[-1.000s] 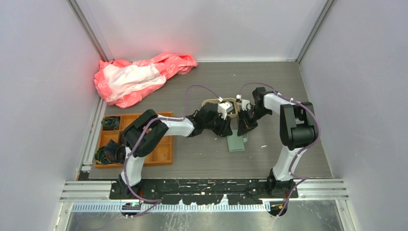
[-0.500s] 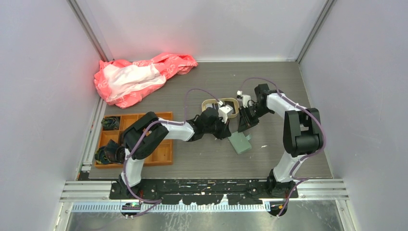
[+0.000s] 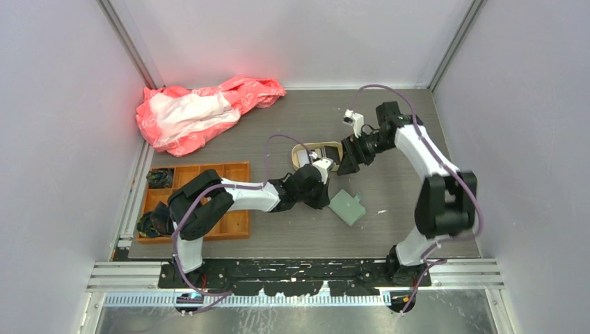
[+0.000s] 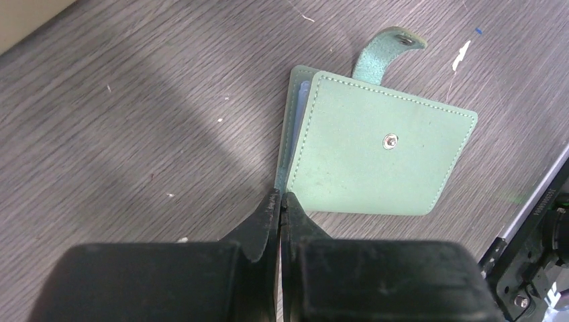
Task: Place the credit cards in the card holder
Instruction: Close the card holder at the center of the board.
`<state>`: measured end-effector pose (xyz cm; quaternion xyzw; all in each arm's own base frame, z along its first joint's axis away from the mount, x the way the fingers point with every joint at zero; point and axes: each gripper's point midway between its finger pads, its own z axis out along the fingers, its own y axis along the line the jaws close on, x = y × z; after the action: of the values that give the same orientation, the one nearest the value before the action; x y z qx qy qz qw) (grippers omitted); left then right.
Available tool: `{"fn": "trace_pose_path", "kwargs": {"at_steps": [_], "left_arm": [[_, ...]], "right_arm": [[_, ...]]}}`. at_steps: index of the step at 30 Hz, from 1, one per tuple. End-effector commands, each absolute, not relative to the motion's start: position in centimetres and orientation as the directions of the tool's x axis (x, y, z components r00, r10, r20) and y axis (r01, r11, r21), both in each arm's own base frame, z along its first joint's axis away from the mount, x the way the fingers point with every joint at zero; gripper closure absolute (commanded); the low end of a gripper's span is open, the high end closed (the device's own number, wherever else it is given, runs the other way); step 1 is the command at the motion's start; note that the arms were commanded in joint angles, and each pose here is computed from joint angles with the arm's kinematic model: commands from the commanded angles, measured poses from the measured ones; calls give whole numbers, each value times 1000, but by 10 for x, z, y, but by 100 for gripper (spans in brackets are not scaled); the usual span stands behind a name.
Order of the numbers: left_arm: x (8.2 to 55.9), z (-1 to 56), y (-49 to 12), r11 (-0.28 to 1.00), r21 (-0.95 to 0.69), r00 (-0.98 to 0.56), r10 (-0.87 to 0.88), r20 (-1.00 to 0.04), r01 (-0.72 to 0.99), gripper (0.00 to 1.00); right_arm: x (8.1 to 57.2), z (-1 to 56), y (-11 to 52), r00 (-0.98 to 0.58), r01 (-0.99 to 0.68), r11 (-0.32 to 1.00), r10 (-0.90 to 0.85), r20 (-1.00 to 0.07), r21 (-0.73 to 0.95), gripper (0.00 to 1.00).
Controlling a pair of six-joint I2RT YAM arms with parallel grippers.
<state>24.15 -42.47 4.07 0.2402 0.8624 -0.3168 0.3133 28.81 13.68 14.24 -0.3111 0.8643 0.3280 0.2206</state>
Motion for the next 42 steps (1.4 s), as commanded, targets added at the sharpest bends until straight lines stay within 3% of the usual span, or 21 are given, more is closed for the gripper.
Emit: {"fn": "trace_pose_path", "kwargs": {"at_steps": [1,3,7,9,11,16,20,26,33,42], "left_arm": [[242,64,-429,690,-447,-709,137,-692,569,100],[241,66,-430,690,-462,-719,123,-685,557,98],[245,87,-430,681,-477,-700,72,-710,555,89],[248,100,-429,671,-487,-685,44,-727,559,86],[250,112,-429,657,-502,-676,16,-737,562,84],[250,130,-429,613,-545,-682,-15,-732,572,81],[241,139,-447,521,-604,-701,-13,-713,604,81],[233,115,-481,457,-702,-801,40,-598,546,86],[230,76,-487,509,-710,-852,93,-516,486,89],[229,48,-478,574,-685,-873,119,-473,449,92]], "right_arm": [[260,125,138,-792,-608,477,-418,-445,635,20],[270,114,128,-759,-645,573,-403,-511,505,18],[272,114,117,-681,-697,622,-418,-602,357,19],[271,108,110,-687,-689,645,-434,-583,331,23],[270,100,103,-715,-661,678,-438,-544,322,32],[268,87,93,-753,-620,724,-441,-488,303,39],[268,81,89,-762,-613,733,-450,-465,295,44],[265,68,87,-793,-591,739,-455,-406,325,55],[269,60,85,-803,-580,748,-458,-380,323,62],[271,60,85,-804,-577,752,-457,-380,318,89]]}}
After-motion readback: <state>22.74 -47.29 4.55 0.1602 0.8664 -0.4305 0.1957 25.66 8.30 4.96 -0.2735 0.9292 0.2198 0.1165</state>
